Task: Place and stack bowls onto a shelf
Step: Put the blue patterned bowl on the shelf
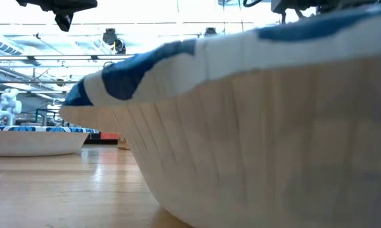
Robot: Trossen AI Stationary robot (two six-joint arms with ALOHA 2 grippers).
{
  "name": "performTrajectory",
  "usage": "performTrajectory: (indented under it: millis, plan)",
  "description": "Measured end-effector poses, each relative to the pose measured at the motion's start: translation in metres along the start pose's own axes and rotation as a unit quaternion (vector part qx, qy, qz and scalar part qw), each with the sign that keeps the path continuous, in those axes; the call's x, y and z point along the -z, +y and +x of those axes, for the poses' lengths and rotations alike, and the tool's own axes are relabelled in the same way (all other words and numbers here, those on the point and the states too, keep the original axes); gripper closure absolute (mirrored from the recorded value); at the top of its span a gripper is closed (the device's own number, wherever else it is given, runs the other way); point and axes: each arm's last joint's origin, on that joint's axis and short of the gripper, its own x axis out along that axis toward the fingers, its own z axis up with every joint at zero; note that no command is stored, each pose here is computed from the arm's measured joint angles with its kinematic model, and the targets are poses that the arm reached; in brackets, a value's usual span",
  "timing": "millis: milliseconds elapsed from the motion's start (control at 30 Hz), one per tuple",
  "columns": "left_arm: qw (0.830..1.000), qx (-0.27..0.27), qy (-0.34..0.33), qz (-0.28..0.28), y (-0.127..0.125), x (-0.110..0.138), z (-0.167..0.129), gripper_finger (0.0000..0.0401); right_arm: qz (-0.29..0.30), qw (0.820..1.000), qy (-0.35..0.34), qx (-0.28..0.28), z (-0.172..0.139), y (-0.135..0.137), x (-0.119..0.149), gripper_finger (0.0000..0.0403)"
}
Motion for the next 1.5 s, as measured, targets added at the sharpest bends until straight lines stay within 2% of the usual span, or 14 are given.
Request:
performTrajectory:
  millis: [333,733,1133,1300,1500]
  plan:
    - [1.0,0.012,0.002,-0.002,-0.001,0.0,0.0,0.0396,0.011,0.999,0.025,0.02,0.023,0.014,-0.008,0.0287]
    - [0.999,0.03,0.005,-0.012,-0.002,0.0,0.0,0.0395,0.065,0.993,0.026,0.095,0.04,0.012,-0.017,0.0287]
    - [0.999,0.03,0.005,-0.013,-0.002,0.0,0.0,0.0395,0.123,0.987,0.012,0.104,0.042,0.012,-0.019,0.0287]
    - [0.999,0.031,0.005,-0.013,-0.002,0.0,0.0,0.0395,0.128,0.987,0.0,0.096,0.051,0.01,-0.019,0.0287]
    - [0.999,0.031,0.005,-0.013,-0.002,0.0,0.0,0.0395,0.151,0.982,0.017,0.113,0.064,0.001,-0.01,0.0287]
